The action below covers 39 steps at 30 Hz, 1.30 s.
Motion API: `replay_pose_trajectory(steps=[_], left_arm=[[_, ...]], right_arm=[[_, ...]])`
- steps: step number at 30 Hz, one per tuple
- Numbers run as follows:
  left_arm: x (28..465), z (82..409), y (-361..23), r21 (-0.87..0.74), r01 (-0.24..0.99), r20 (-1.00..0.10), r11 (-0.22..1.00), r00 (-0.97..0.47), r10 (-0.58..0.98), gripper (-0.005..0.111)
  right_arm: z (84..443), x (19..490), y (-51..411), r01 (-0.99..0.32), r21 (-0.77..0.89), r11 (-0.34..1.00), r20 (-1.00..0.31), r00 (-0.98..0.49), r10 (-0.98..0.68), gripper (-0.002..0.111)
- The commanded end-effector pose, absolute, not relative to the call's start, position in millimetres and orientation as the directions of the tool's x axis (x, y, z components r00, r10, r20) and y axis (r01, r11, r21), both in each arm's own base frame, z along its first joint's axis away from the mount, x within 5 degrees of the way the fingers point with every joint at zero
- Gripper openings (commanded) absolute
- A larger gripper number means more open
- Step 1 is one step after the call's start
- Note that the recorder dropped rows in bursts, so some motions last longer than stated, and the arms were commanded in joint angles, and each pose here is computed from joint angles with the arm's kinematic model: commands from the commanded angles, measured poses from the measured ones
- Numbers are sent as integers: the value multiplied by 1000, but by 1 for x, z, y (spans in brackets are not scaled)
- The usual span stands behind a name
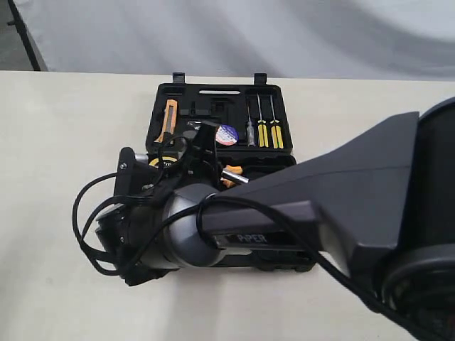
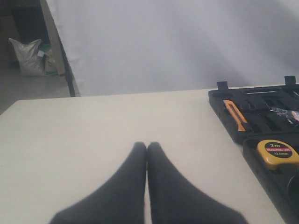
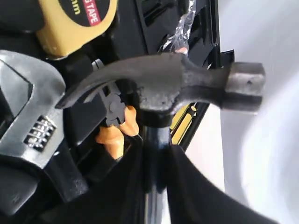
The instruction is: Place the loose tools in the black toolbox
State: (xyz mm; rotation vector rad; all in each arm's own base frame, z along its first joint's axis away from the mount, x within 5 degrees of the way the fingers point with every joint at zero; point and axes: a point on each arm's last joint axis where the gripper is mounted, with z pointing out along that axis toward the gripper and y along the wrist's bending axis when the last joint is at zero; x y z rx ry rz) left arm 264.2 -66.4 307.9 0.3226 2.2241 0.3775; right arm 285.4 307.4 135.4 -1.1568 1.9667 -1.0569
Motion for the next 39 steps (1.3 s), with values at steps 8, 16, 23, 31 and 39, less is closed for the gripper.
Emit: replay_pose_trajectory(steps=[8, 16, 23, 31, 39], left_arm=[[263, 307, -66, 350, 100, -715, 932, -614, 334, 1], [263, 307, -66, 350, 100, -715, 932, -614, 334, 1], [263, 307, -66, 350, 100, -715, 932, -614, 334, 1], [263, 307, -66, 350, 100, -715, 932, -614, 334, 1], [263, 307, -66, 350, 100, -715, 932, -614, 334, 1]], right_arm=[[148, 268, 322, -344, -900, 269, -131, -376, -917, 76], [186, 264, 322, -249, -883, 398, -296, -363, -883, 76], [205, 320, 252, -293, -546, 785, -476, -662, -578, 51], [182, 357, 203, -439, -148, 886, -390, -798, -460, 21], [183, 372, 163, -500, 198, 843, -349, -839, -416, 15]])
